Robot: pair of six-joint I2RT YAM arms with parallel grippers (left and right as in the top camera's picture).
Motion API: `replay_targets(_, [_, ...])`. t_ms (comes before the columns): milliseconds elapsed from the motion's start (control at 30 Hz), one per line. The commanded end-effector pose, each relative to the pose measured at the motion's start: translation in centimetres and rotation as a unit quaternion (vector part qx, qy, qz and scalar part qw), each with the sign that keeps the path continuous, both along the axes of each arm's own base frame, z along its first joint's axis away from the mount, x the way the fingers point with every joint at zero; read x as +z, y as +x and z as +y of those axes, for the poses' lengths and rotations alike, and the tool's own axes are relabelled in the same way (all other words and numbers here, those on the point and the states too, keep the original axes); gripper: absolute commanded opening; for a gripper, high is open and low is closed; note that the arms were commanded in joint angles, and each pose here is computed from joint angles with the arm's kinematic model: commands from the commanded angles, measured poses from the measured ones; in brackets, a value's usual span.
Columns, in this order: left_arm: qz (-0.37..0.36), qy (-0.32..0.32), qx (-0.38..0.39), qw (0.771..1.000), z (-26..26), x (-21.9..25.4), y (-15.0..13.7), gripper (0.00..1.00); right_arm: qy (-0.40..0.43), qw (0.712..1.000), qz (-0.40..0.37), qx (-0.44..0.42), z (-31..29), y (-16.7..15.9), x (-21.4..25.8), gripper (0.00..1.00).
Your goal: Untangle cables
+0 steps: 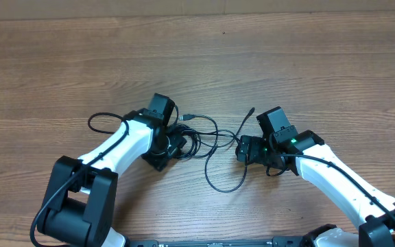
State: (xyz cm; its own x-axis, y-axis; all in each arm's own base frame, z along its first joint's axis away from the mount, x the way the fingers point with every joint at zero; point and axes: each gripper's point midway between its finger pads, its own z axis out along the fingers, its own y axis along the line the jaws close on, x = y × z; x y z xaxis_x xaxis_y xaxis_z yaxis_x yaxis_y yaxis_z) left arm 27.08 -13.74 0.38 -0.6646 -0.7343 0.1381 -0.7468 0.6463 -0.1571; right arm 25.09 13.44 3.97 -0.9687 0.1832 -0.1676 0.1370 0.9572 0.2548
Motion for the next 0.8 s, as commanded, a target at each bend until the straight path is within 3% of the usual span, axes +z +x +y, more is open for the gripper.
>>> replay_targets(0, [0.006, -0.011, 0.021, 1.0, -1.0, -0.6, -0.6, 0.4, 0.004, 1.0, -0.002, -0.001, 0.2, 0.2, 0.1, 1.0])
replay_targets(100, [0.001, 0.002, 0.018, 1.0, -0.8, -0.7, -0.6, 0.07, 0.004, 1.0, -0.002, -0.001, 0.2, 0.2, 0.1, 1.0])
replay_targets(133, [0.0, 0.007, 0.018, 1.0, -0.6, -0.7, -0.6, 0.04, 0.005, 1.0, -0.001, -0.001, 0.2, 0.2, 0.1, 1.0])
replay_targets(333, [-0.027, 0.037, -0.02, 0.999, 0.8, -0.8, 0.4, 0.04, 0.03, 0.999, 0.017, 0.008, 1.0, -0.6, 0.1, 1.0])
replay_targets(567, [-0.068, 0.029, -0.127, 0.989, 0.5, 0.6, 1.8, 0.04, 0.098, 0.994, 0.027, 0.034, 3.4, -1.0, 1.0, 1.0])
replay_targets(767, [-0.064, 0.027, -0.135, 0.988, 0.4, 0.5, 1.6, 0.04, 0.176, 0.982, 0.0, 0.068, 6.3, 0.0, 2.8, 1.0])
